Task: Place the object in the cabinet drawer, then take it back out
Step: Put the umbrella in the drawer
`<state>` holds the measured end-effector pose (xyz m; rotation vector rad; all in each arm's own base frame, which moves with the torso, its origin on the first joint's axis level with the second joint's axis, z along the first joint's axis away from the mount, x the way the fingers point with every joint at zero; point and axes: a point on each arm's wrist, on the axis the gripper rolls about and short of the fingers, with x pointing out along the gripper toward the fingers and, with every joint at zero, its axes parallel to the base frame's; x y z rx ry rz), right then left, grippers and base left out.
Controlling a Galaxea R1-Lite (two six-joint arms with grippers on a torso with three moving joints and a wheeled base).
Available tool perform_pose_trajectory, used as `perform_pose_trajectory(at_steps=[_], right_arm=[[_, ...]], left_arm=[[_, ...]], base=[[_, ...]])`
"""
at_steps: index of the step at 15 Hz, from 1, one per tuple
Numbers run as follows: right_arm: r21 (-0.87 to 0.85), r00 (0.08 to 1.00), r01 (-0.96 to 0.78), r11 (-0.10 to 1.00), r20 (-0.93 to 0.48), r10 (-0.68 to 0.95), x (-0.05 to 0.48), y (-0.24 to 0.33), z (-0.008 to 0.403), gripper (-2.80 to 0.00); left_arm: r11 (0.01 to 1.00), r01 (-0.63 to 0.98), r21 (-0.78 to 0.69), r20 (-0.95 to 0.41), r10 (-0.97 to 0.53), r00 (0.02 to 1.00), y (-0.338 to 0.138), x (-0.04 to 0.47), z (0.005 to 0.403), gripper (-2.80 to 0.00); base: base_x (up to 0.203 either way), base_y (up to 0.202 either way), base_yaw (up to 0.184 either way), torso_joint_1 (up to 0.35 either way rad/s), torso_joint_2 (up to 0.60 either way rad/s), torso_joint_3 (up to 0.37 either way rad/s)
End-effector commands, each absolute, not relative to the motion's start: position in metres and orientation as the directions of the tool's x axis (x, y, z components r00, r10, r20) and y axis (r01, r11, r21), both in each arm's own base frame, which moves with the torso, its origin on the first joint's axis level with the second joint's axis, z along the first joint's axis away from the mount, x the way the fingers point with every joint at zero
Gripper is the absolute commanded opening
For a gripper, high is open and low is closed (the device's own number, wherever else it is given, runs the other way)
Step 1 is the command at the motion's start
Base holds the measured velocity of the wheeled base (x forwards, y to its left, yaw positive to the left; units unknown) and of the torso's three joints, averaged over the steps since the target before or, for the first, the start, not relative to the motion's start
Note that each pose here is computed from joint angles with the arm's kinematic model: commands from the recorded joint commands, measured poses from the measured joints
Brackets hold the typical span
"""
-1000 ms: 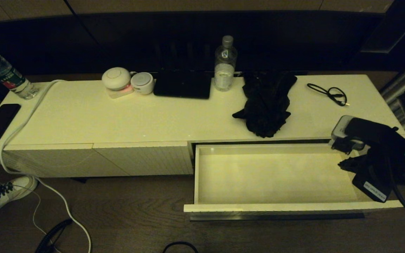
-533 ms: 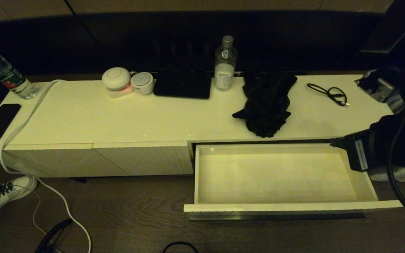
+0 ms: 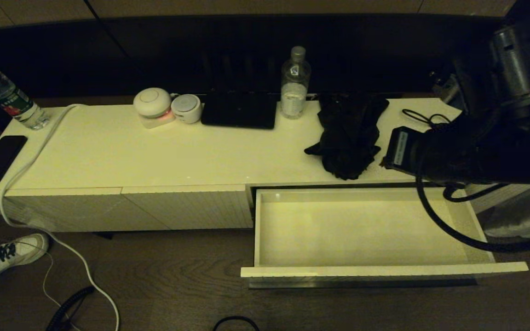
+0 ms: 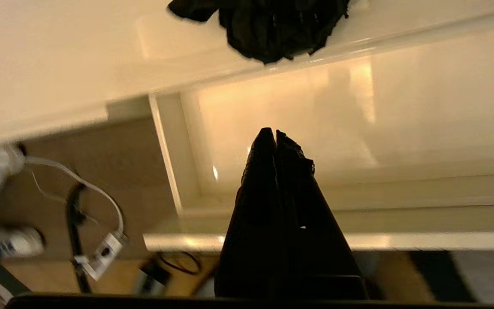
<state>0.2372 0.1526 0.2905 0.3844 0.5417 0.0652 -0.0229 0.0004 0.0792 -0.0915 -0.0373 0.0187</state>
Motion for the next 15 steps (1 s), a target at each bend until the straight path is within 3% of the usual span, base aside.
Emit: perform_pose_trajectory(at_steps=[1,8,9,15], right_arm=[[0.369,0.832,0.098,0.924,-0.54,0.127,0.27,0.17,0.27,-2.8],[0.252,0.803,0.164,0.954,-0.596,0.019,0.286,0.178,0.284,-2.8],[0.223,0.805,0.139,0.965,-0.593,0.022,0.286,0.179,0.286,0.0],[0.216,0.843,0.094,0.972,-0.536,0.038,0.287,0.182,0.301,0.0]], left_arm=[[0.996,-0.018,-0.093,0.038,0.021,0.999,0.0,-0.023,0.079,-2.8],[0.996,-0.018,-0.093,0.037,0.021,0.999,0.0,-0.023,0.079,-2.8],[0.996,-0.018,-0.093,0.037,0.021,0.999,0.0,-0.023,0.079,-2.8],[0.996,-0.018,-0.093,0.038,0.021,0.999,0.0,-0.023,0.079,-2.8]], base=[[0.0,0.0,0.0,0.0,0.0,0.0],[0.0,0.0,0.0,0.0,0.0,0.0],[0.0,0.0,0.0,0.0,0.0,0.0],[0.0,0.0,0.0,0.0,0.0,0.0]])
